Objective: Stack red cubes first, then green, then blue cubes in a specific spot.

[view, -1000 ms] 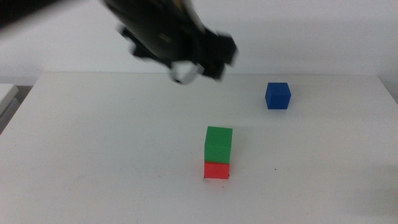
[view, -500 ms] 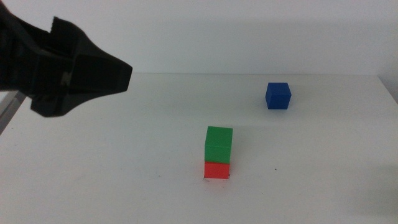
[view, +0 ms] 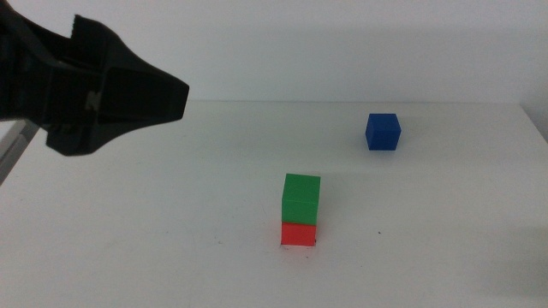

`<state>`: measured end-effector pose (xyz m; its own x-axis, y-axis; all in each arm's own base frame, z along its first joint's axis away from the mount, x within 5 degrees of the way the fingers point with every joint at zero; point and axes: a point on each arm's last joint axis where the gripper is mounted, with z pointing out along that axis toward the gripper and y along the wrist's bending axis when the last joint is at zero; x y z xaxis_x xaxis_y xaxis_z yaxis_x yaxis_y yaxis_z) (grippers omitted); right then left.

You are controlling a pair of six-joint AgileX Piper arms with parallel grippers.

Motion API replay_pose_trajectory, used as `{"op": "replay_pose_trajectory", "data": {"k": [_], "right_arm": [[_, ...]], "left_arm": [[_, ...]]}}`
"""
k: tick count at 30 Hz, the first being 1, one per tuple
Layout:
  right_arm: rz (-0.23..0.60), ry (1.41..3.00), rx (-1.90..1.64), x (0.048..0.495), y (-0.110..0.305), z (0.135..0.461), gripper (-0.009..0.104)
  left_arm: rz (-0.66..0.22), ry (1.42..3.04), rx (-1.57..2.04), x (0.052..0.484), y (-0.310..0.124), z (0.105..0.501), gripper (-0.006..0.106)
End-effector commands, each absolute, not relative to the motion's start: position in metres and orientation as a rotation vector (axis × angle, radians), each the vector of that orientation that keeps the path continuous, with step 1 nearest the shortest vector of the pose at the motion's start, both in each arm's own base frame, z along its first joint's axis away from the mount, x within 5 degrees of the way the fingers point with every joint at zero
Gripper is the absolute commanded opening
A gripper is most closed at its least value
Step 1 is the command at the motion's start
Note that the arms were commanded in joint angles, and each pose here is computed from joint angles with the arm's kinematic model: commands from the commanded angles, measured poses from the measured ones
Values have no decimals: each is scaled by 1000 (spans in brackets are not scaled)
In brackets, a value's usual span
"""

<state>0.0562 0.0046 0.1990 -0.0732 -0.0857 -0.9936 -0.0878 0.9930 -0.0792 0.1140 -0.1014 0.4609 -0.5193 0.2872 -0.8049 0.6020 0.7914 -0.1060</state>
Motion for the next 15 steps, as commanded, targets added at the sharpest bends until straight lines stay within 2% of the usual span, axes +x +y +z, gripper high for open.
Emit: {"op": "replay_pose_trajectory", "data": {"k": [1, 12, 13, 15], "right_arm": [[-17, 1635, -145, 56, 4, 199, 93], [-17, 1635, -145, 56, 4, 199, 93], [-32, 1609, -156, 56, 4, 201, 93], [-5, 1543, -126, 56, 4, 207, 93]], "left_arm": [[-487, 2110, 651, 114, -102, 462, 94], [-498, 2078, 644, 116, -103, 465, 94], [-498, 2078, 644, 116, -103, 465, 94], [-498, 2078, 644, 116, -103, 465, 94]]}}
